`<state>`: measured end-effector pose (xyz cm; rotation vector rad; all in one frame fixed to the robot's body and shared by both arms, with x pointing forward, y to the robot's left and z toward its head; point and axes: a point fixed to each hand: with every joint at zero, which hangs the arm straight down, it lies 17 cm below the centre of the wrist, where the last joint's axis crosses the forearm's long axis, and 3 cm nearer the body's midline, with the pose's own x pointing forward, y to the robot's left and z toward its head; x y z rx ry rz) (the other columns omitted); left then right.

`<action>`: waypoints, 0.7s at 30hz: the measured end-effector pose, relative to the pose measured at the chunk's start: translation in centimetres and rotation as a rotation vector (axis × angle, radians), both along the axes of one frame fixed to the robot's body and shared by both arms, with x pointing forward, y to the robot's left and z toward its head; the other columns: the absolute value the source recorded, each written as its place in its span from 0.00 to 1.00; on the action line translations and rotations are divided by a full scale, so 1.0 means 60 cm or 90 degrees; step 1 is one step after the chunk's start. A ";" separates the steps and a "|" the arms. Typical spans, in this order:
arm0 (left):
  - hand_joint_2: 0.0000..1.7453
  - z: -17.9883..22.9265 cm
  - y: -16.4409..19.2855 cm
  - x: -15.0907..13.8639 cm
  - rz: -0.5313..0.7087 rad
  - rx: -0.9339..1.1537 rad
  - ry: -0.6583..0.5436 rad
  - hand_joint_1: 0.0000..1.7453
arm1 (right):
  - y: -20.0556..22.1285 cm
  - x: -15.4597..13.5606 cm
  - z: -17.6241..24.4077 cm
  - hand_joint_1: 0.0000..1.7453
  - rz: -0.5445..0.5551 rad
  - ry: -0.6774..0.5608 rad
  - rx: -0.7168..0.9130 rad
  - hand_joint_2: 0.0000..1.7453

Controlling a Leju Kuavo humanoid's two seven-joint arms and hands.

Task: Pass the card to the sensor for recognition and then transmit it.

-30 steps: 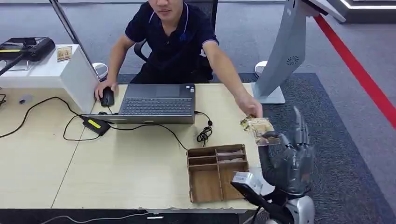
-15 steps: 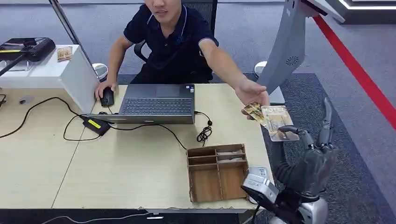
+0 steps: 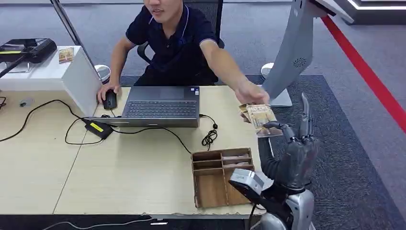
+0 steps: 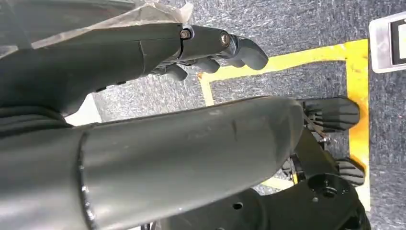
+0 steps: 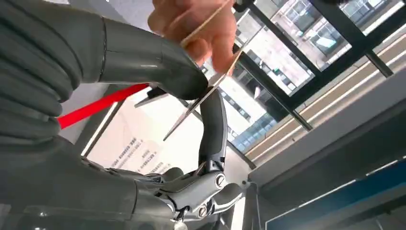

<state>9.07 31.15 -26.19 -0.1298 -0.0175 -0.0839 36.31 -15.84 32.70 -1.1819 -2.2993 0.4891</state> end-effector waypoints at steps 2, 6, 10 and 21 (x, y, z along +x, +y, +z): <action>0.00 0.000 -0.001 0.000 -0.003 -0.001 0.000 0.00 | 0.009 0.010 -0.008 1.00 0.009 0.011 0.002 1.00; 0.00 0.000 -0.001 0.000 -0.008 -0.002 -0.001 0.00 | 0.028 0.028 -0.028 1.00 0.032 0.037 0.008 1.00; 0.00 0.000 -0.001 -0.001 -0.012 -0.002 -0.001 0.00 | 0.045 0.043 -0.044 1.00 0.040 0.051 -0.006 1.00; 0.00 0.000 0.000 -0.002 -0.014 -0.001 0.000 0.00 | 0.065 0.066 -0.087 1.00 0.039 0.092 -0.031 1.00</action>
